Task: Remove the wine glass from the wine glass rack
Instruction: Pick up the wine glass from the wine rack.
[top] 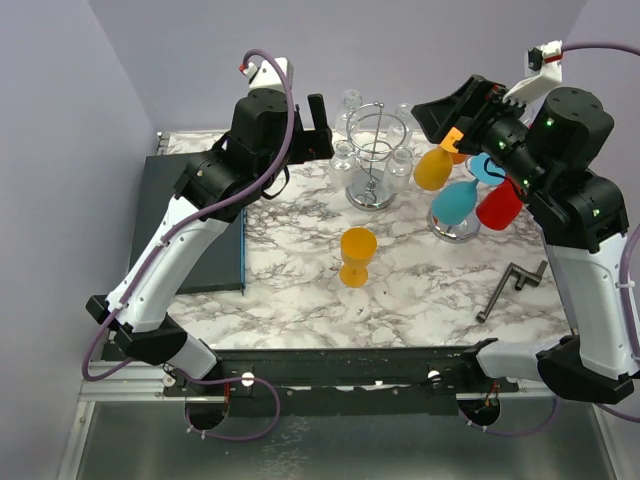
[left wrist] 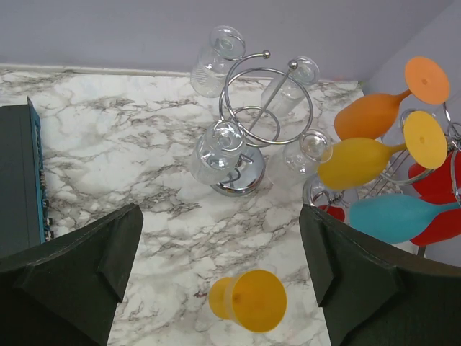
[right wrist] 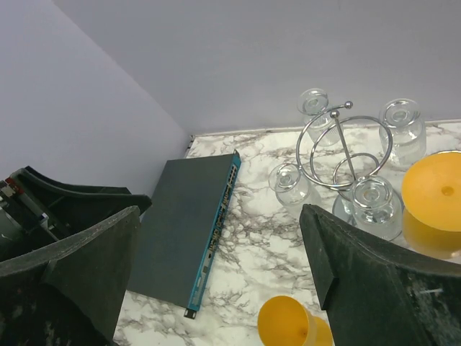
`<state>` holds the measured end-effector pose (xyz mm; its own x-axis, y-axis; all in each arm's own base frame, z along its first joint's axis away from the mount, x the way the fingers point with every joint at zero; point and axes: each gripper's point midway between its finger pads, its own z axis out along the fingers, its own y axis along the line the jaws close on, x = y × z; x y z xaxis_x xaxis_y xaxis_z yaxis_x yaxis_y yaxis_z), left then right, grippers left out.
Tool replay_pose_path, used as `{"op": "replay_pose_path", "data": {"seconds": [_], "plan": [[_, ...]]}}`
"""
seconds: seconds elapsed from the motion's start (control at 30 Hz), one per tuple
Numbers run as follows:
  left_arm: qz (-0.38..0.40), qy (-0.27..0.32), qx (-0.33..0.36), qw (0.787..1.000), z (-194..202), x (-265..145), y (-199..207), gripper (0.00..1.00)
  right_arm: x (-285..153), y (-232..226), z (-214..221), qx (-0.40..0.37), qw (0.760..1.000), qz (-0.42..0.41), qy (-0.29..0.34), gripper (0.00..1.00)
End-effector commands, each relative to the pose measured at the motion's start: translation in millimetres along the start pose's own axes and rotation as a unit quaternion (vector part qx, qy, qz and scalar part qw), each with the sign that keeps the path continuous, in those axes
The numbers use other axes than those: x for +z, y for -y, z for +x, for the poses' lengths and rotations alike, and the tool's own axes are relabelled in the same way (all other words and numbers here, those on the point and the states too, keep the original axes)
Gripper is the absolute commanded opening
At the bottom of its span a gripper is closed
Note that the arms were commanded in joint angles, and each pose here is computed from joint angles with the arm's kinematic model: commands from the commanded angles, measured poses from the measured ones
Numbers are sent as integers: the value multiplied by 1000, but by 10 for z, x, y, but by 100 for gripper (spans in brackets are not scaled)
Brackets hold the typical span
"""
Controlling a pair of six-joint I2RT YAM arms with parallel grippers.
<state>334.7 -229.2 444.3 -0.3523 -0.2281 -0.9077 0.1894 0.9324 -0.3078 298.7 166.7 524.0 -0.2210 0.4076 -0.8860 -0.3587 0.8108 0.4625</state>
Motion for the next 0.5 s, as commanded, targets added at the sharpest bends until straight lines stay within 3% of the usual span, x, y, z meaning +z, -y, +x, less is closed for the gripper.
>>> {"op": "replay_pose_path", "data": {"seconds": [0.0,0.47], "plan": [[-11,8,-14,1000,0,-17,-42,99,-67,2,76,5,1000,0,-12,100],[88,-10,-34,995,215,-43,203,99,59,285,252,-6,996,73,-53,100]]}}
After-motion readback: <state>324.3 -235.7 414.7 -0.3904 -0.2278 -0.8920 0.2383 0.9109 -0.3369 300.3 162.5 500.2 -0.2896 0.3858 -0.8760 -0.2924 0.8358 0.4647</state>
